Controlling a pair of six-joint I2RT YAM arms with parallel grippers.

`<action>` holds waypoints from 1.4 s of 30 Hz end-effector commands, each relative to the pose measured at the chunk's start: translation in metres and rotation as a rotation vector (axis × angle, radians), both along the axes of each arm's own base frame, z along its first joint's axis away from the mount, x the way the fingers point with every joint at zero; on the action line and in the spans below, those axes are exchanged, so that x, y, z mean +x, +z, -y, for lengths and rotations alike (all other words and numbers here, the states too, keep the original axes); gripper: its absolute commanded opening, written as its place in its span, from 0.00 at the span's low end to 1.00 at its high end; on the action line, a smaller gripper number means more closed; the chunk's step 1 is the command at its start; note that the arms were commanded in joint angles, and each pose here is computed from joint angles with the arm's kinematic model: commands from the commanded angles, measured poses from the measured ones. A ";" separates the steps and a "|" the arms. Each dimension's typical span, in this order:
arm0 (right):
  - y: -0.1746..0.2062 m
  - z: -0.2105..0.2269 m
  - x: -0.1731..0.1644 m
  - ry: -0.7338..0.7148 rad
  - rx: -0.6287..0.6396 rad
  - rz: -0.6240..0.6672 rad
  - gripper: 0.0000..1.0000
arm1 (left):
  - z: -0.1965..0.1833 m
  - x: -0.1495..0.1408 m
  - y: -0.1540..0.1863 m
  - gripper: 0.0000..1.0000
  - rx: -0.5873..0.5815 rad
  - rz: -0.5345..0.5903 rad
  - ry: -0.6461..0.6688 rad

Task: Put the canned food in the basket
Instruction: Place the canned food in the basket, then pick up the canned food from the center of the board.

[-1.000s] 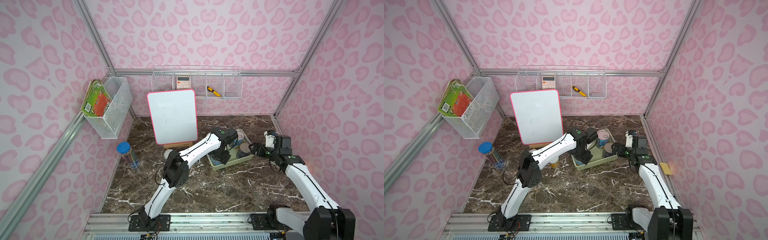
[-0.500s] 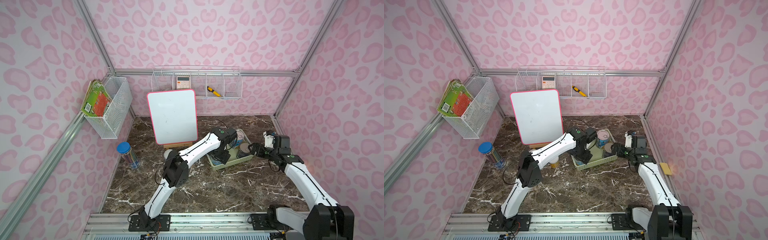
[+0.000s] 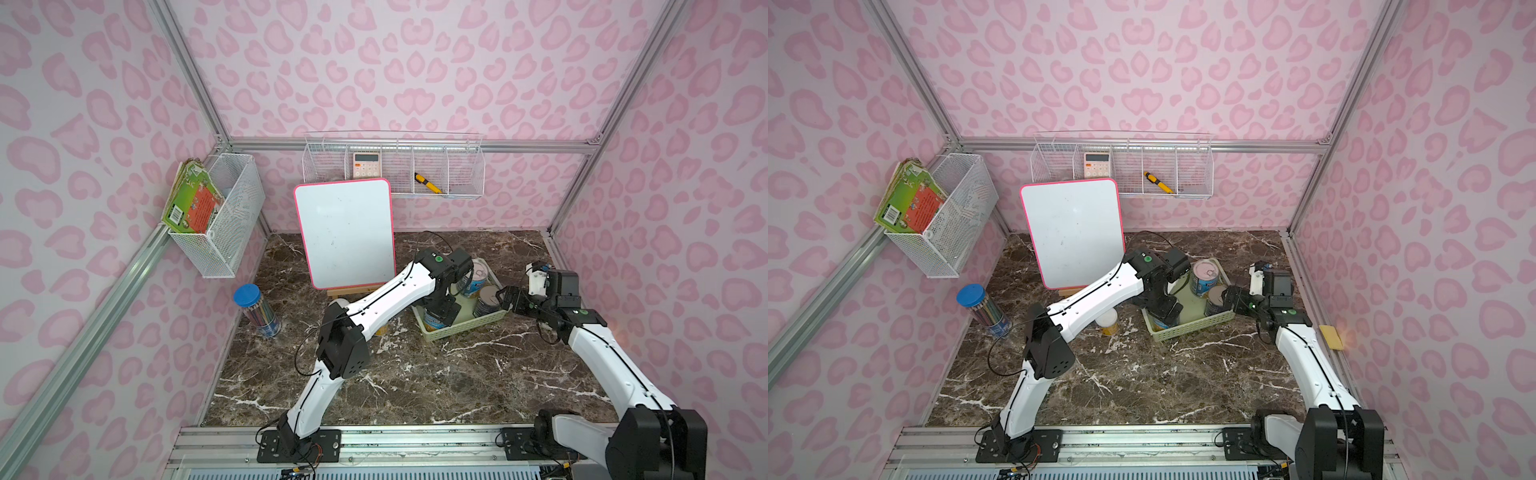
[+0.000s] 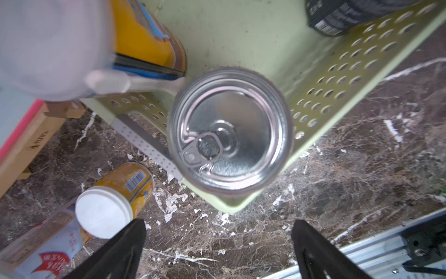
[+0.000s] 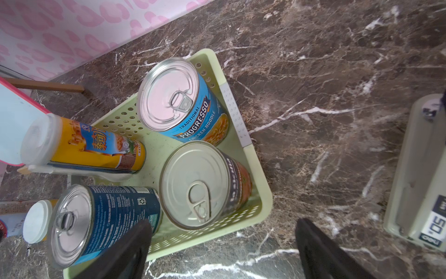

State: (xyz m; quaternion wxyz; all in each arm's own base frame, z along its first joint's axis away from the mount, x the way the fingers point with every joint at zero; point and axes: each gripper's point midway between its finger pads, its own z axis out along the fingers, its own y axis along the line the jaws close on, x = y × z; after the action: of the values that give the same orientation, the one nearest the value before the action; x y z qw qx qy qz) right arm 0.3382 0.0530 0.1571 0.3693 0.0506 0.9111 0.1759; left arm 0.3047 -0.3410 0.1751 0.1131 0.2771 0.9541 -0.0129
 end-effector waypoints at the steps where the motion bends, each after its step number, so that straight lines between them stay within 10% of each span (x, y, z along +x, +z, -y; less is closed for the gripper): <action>1: 0.001 0.000 0.004 0.003 -0.010 0.015 0.96 | -0.014 -0.010 0.037 0.99 -0.001 0.063 0.026; 9: 0.006 0.001 0.004 0.004 -0.016 0.028 0.96 | -0.092 -0.040 0.109 0.98 -0.032 0.315 0.151; 15: 0.007 -0.003 0.002 0.016 0.000 0.029 0.96 | -0.149 -0.049 0.054 0.99 -0.001 0.229 0.272; 42: 0.001 -0.011 0.004 0.058 -0.014 0.018 0.96 | -0.138 0.005 -0.085 0.99 0.040 -0.135 0.360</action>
State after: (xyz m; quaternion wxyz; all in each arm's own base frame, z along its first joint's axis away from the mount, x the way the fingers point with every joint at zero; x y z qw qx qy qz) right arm 0.3374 0.0618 0.1517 0.3605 0.0299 0.9150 0.1788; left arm 0.3139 -0.2050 0.0965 0.0583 0.0991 0.9933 0.0071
